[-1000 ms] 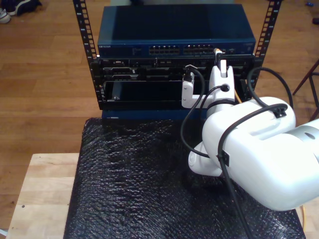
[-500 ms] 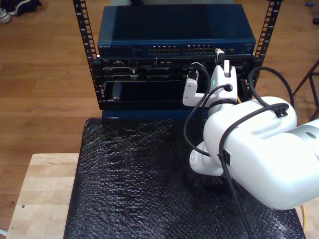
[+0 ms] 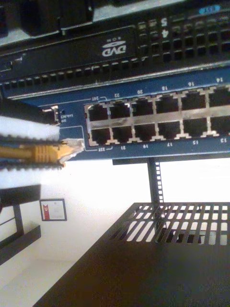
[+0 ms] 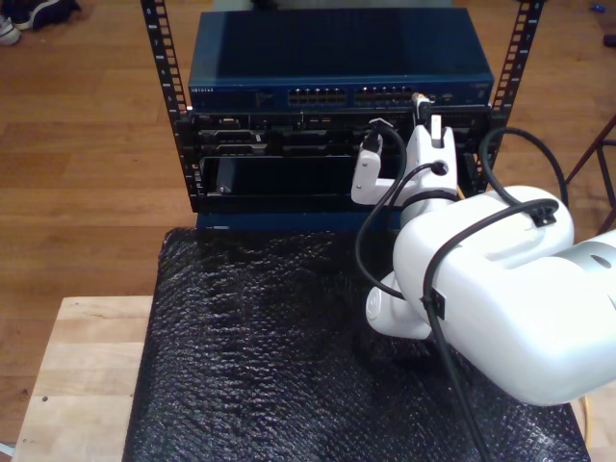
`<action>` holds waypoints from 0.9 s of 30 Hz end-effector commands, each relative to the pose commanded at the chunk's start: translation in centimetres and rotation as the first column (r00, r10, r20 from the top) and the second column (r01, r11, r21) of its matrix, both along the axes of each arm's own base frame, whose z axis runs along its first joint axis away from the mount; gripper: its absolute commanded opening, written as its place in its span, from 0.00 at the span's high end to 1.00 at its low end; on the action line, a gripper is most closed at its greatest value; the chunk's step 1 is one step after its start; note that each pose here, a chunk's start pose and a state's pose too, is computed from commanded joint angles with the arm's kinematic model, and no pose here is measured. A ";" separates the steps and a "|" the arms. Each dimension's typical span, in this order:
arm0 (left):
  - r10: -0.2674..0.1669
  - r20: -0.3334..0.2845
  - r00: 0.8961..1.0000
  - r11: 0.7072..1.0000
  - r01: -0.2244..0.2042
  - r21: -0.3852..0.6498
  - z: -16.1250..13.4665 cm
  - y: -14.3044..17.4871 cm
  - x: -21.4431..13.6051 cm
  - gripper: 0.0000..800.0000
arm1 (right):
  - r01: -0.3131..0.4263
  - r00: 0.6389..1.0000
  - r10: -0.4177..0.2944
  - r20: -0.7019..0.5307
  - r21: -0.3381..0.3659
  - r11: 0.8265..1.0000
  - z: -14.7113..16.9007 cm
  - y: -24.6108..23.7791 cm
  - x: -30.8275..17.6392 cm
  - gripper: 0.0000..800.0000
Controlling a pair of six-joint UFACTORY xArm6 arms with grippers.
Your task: Grab the cable and plug it in
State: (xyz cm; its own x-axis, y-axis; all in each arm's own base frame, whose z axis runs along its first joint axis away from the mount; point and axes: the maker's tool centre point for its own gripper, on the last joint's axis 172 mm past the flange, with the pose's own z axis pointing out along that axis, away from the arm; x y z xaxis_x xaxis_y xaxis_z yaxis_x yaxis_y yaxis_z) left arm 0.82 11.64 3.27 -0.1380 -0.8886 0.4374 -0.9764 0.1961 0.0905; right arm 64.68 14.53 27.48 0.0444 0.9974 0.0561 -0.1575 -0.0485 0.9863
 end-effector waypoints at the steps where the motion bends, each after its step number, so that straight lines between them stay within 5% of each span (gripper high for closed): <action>1: 0.000 0.000 1.000 1.000 0.000 0.001 0.0 0.0 0.0 0.00 | -0.003 1.000 0.003 -0.002 -0.002 1.000 -0.1 0.1 0.0 1.00; 27: 0.000 0.000 1.000 1.000 0.000 0.000 0.0 0.0 0.0 0.00 | -0.027 1.000 0.027 0.003 -0.001 1.000 -0.3 1.2 1.1 1.00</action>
